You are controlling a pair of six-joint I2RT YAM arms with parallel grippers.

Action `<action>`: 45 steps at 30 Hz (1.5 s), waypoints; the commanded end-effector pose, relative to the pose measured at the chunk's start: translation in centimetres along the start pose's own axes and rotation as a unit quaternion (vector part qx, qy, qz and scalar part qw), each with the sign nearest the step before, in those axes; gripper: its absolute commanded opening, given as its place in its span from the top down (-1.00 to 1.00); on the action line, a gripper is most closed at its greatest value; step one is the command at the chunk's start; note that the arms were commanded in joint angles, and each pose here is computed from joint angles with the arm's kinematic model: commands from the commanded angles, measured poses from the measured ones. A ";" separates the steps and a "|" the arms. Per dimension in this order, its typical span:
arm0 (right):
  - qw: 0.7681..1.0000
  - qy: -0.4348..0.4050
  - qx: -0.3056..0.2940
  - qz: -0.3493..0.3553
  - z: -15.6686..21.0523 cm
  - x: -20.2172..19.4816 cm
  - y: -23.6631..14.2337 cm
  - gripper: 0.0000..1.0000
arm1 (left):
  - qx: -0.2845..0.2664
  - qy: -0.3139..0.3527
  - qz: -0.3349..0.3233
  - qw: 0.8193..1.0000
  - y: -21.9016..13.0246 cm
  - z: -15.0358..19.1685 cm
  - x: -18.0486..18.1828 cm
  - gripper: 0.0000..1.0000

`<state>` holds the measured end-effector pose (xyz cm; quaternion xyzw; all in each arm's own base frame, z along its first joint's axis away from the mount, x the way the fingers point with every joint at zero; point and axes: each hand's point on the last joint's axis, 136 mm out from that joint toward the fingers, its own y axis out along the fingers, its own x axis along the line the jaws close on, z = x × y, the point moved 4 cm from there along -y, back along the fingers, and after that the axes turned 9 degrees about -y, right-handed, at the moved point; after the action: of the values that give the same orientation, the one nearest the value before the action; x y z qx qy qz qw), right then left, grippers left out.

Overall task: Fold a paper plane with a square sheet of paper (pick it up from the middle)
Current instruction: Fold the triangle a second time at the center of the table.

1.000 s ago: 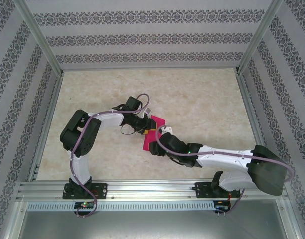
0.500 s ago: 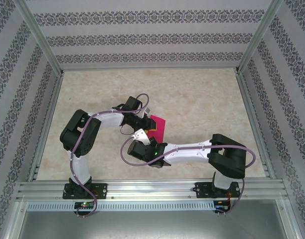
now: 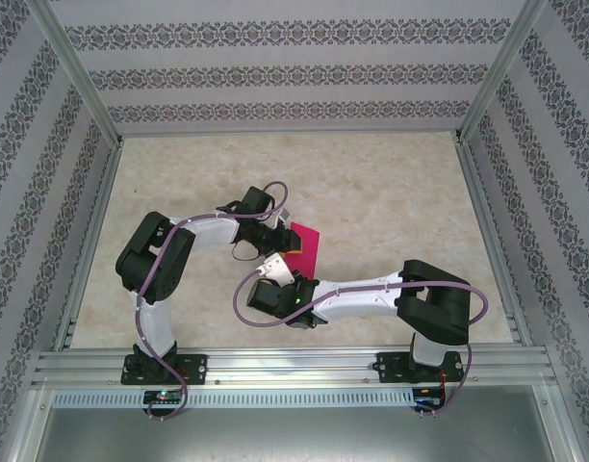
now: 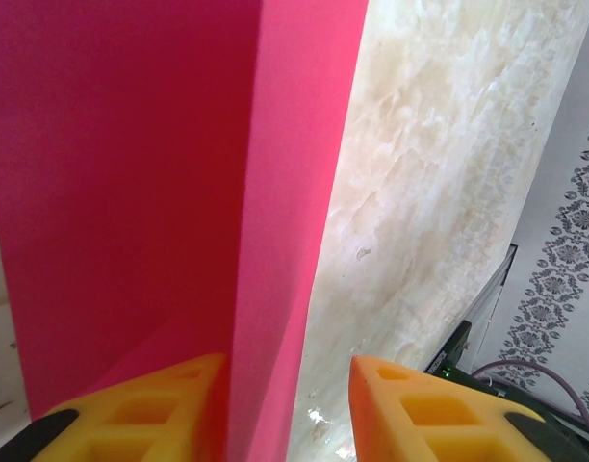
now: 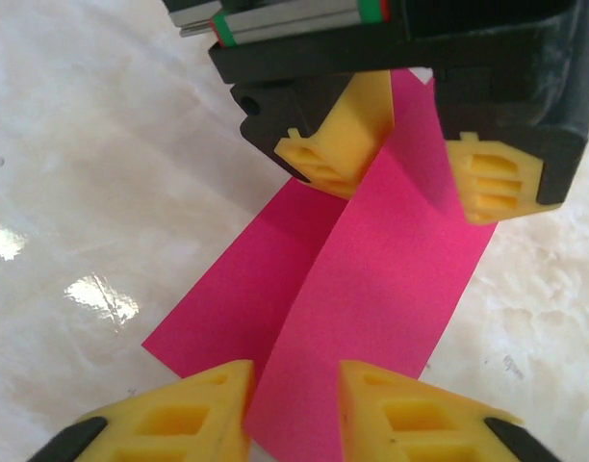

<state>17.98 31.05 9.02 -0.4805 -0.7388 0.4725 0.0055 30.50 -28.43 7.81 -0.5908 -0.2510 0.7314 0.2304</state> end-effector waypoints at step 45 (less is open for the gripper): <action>0.863 0.282 0.015 -0.419 2.7 -6.2 2.9 1.00 | -0.086 0.045 -0.081 0.992 -4.3 3.4 1.0 0.21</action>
<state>23.00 25.30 8.09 -0.2715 -0.8277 0.2525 0.4213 27.71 -23.97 9.56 -0.5971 -0.3697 0.6673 0.2480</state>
